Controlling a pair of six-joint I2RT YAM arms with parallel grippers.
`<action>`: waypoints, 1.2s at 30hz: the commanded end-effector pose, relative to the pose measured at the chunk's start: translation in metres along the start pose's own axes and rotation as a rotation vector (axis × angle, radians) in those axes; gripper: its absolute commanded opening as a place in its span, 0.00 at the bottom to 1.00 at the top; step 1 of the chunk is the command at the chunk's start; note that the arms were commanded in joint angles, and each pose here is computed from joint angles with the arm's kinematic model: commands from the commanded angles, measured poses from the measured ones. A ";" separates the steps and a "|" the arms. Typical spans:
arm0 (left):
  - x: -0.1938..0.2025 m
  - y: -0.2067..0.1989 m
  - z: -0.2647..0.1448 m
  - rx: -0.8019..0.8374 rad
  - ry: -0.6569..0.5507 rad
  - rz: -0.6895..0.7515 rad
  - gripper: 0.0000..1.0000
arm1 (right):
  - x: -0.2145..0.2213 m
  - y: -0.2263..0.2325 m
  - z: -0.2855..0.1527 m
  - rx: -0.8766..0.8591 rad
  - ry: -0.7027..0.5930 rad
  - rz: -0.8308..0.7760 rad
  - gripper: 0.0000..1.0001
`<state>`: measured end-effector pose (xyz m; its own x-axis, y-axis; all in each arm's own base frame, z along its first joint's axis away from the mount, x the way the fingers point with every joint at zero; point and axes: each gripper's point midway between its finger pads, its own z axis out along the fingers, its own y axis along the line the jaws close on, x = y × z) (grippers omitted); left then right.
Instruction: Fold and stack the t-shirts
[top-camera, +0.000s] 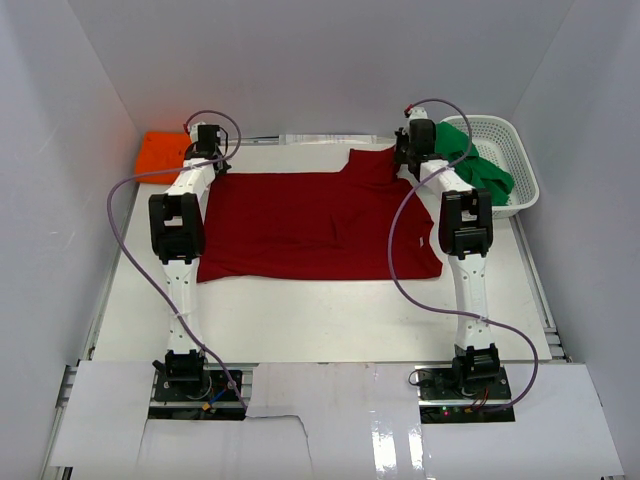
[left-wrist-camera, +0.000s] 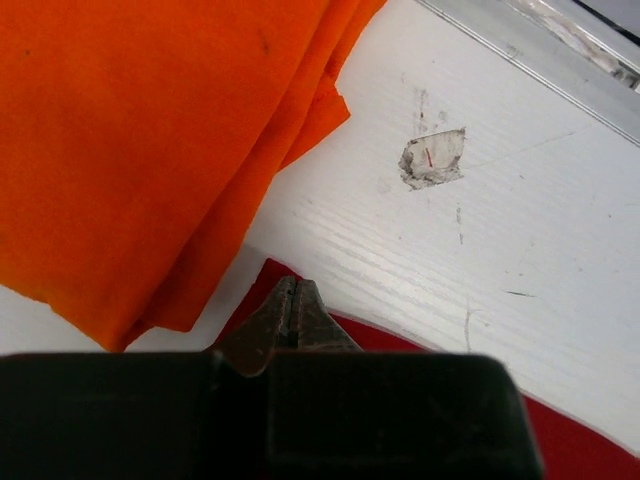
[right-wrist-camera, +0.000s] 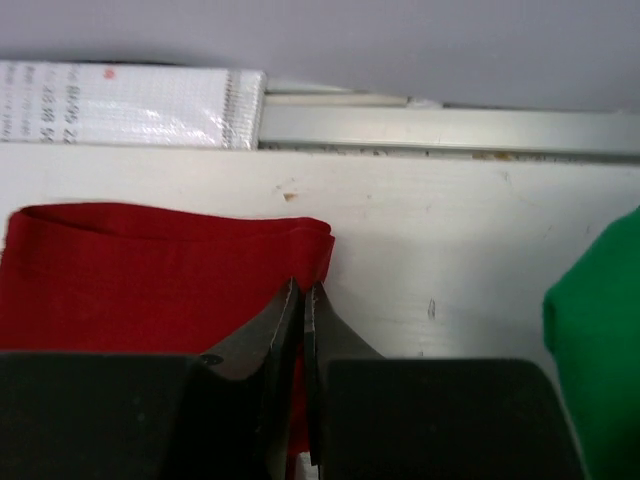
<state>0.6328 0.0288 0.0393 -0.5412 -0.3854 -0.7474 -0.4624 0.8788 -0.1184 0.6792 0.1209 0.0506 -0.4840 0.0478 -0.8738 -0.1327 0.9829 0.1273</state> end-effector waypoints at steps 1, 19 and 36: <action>-0.041 -0.010 -0.020 0.045 -0.066 -0.015 0.00 | -0.110 0.021 -0.034 -0.094 -0.256 -0.021 0.08; -0.061 0.022 -0.114 0.006 -0.131 -0.080 0.00 | -0.130 0.048 -0.126 -0.221 -0.329 -0.080 0.08; -0.010 0.051 -0.166 0.045 -0.093 -0.084 0.00 | -0.067 0.064 -0.237 -0.280 -0.269 -0.098 0.08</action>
<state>0.5019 0.0285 0.1115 -0.5077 -0.4280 -0.7477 -0.4879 0.8581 -0.1599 0.5075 0.1350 0.1953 -0.3139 0.0406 -0.9486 -0.3839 0.9083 0.1659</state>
